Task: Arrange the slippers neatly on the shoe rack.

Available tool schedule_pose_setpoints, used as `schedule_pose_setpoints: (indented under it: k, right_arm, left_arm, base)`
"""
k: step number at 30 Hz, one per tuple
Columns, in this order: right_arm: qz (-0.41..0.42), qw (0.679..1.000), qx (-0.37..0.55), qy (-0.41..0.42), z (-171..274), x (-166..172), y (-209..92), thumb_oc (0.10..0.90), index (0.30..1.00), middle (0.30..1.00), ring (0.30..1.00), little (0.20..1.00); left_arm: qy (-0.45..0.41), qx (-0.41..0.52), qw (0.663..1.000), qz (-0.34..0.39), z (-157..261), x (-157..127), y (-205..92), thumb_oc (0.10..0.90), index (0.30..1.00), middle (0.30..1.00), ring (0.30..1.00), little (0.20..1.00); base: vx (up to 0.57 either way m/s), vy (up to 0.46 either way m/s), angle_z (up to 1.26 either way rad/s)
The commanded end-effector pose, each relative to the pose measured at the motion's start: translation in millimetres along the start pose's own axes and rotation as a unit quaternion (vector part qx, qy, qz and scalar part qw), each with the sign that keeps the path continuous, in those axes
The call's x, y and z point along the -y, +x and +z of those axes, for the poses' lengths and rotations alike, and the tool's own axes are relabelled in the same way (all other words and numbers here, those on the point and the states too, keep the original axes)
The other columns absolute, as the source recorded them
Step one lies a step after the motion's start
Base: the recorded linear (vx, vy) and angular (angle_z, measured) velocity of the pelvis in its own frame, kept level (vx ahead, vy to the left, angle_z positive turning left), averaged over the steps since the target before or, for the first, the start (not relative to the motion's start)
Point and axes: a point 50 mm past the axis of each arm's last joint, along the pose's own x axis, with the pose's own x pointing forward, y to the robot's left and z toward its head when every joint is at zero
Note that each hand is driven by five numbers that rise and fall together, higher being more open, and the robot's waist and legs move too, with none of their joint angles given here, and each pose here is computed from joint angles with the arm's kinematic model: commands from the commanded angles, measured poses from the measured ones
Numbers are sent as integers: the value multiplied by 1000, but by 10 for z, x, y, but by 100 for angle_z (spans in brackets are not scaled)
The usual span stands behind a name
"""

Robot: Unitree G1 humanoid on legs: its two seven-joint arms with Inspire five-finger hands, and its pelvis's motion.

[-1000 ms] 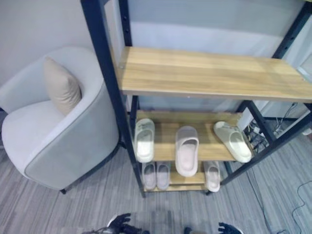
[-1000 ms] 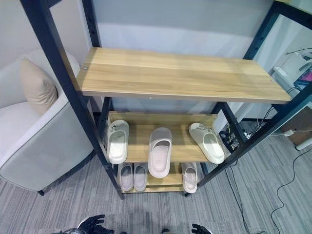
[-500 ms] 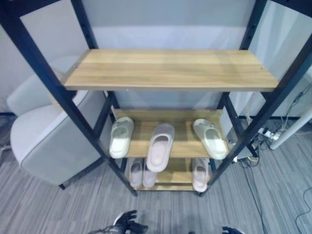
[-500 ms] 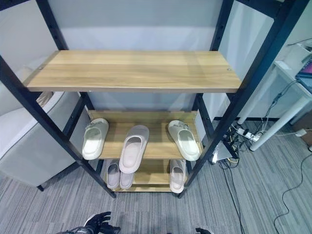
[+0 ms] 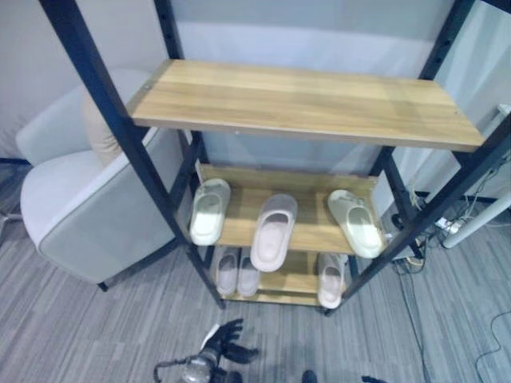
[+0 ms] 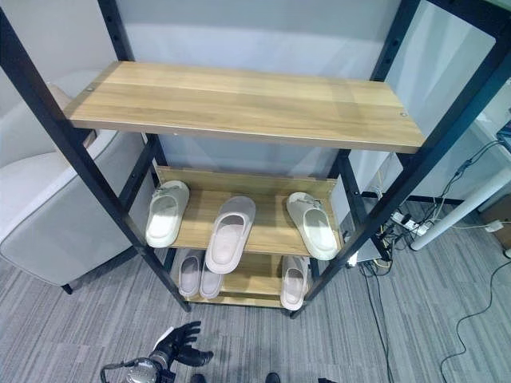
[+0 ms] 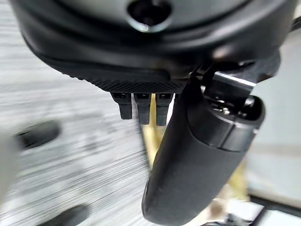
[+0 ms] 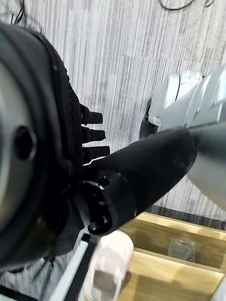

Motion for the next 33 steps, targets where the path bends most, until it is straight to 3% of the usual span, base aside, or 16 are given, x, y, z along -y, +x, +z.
schedule_pose_setpoints:
  k: [1, 15, 33]
  right_arm:
    - [-1, 998, 60, -4, 268, 40, 18, 800, 900, 900, 900, 900]
    - [1, 998, 55, -28, 209, 45, 2, 800, 900, 900, 900, 900]
    - [3, 998, 48, -26, 104, -9, -19, 800, 900, 900, 900, 900]
  left_arm:
    - [-39, 157, 986, -29, 594, -14, -36, 800, 900, 900, 900, 900]
    - [-50, 287, 955, -48, 1109, -63, -316, 800, 900, 900, 900, 900]
    - [18, 407, 913, 14, 1692, -162, -457, 800, 900, 900, 900, 900]
  base:
    - [-6, -34, 3]
    - [-4, -13, 1]
    - [7, -2, -1]
